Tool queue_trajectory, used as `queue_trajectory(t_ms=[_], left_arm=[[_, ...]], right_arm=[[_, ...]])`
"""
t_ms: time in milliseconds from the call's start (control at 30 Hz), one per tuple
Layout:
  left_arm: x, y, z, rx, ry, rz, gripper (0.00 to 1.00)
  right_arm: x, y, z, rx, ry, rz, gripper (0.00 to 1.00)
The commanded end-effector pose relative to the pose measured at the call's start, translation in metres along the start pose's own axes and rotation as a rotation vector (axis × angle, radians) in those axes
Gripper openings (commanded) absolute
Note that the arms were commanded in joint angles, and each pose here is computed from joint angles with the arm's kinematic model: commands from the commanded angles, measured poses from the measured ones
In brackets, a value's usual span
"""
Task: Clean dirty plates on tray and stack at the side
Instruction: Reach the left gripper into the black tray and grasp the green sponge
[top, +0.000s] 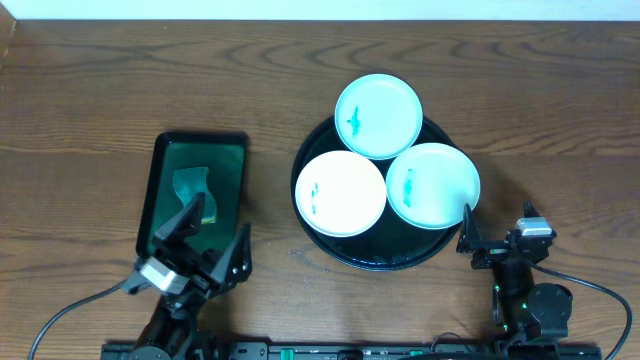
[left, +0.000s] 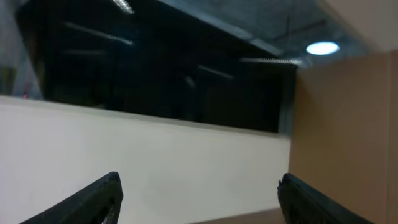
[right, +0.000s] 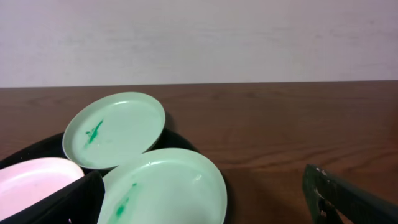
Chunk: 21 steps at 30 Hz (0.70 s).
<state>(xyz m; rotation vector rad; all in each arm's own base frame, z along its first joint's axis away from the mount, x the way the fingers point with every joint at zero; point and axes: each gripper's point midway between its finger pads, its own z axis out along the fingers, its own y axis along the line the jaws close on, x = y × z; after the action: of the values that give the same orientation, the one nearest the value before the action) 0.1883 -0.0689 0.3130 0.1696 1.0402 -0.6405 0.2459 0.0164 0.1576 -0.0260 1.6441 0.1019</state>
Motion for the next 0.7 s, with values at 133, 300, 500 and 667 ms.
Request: queue_trajectory(t_ms=[133,300,500,667], left_arm=[[-0.028,0.064,0.016,-0.442,0.136,-0.061,0.81],[0.024,0.101,0.028,-0.638,0.647,-0.119,0.81],[0.072,0.136,0.029,-0.771,0.95,-0.214,0.81],[0.113,0.185,-0.008,-1.065,1.071,-0.322,0.81]], right_arm=[[0.001,0.002,0.0,-0.006,0.001,-0.012,0.99],[0.001,0.002,0.0,-0.006,0.001,-0.012,0.99],[0.001,0.002,0.0,-0.006,0.001,-0.012,0.99],[0.001,0.002,0.0,-0.006,0.001,-0.012,0.99]])
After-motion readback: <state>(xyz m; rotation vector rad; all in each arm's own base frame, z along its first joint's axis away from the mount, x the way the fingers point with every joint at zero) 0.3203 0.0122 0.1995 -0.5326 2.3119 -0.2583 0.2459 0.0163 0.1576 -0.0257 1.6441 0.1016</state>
